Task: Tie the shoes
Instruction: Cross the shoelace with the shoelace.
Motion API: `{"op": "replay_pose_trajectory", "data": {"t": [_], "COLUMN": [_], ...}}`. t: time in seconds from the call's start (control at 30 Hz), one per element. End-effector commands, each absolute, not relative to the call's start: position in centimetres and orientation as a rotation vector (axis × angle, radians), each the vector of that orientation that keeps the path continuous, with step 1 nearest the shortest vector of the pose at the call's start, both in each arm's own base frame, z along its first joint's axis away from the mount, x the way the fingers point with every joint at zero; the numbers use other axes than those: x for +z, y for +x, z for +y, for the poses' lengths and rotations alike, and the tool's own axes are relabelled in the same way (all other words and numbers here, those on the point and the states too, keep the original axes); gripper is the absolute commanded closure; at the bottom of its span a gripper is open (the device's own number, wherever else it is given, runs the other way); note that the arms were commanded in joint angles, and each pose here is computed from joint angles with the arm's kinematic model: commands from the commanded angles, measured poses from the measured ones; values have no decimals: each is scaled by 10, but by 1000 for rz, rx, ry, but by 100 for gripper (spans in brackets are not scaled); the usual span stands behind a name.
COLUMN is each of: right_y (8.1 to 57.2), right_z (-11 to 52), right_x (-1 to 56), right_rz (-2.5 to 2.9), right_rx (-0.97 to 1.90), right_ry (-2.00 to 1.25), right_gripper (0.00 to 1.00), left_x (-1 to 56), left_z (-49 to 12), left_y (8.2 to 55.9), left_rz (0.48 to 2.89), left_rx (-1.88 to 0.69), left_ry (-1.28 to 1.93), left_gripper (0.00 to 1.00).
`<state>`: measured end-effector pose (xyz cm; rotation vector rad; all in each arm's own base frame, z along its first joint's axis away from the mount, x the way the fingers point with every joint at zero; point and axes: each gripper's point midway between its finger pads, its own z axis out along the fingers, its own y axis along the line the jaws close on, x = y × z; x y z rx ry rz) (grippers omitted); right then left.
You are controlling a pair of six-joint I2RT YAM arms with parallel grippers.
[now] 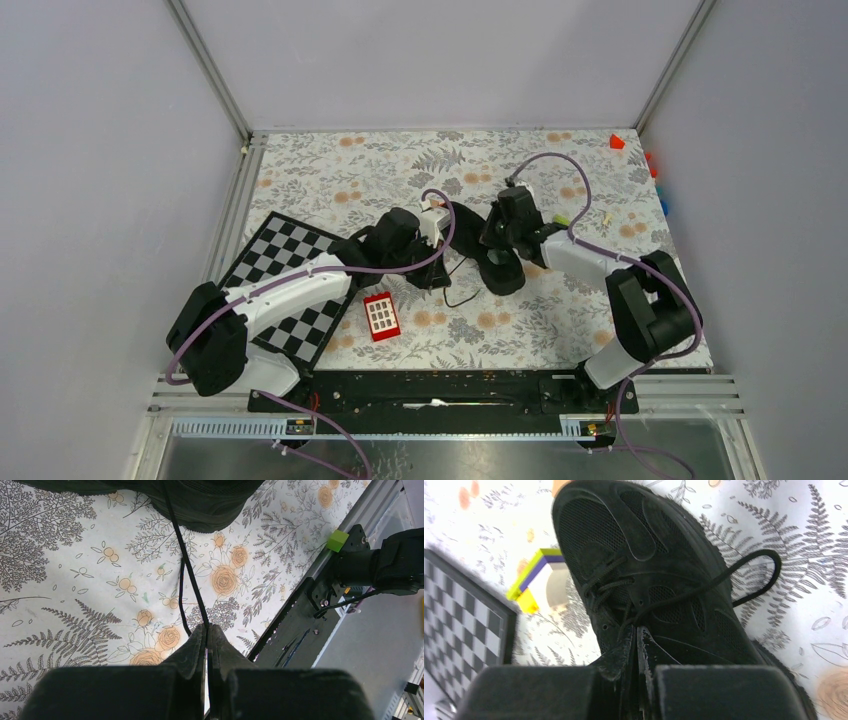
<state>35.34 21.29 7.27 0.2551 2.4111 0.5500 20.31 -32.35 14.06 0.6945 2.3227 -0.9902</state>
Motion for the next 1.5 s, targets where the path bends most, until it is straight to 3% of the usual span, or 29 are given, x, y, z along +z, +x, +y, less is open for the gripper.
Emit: {"op": "replay_pose_trajectory", "data": {"t": [0.0, 0.57, 0.93, 1.27, 1.37, 1.47], "right_y": [379, 369, 372, 368, 363, 358], "right_z": [232, 237, 243, 239, 239, 237], "right_x": [112, 150, 160, 132, 119, 121], "right_rz": [2136, 1907, 1581, 1760, 1907, 1939], "right_rx": [771, 985, 1327, 1207, 1120, 1093], "right_ry": [357, 362, 489, 475, 443, 412], "right_gripper": [100, 100, 97, 92, 80, 73], "left_x": [169, 168, 170, 171, 172, 172], "left_z": [-331, -328, -328, -324, -324, -325], "left_y": [203, 202, 202, 202, 202, 202], "left_rz": [2225, 2225, 2222, 2216, 2216, 2215], "left_rx": [-1039, -1026, -1027, -1012, -1010, -1006], "left_ry": [710, 707, 709, 707, 709, 711], "left_gripper": [100, 100, 100, 100, 100, 100]}}
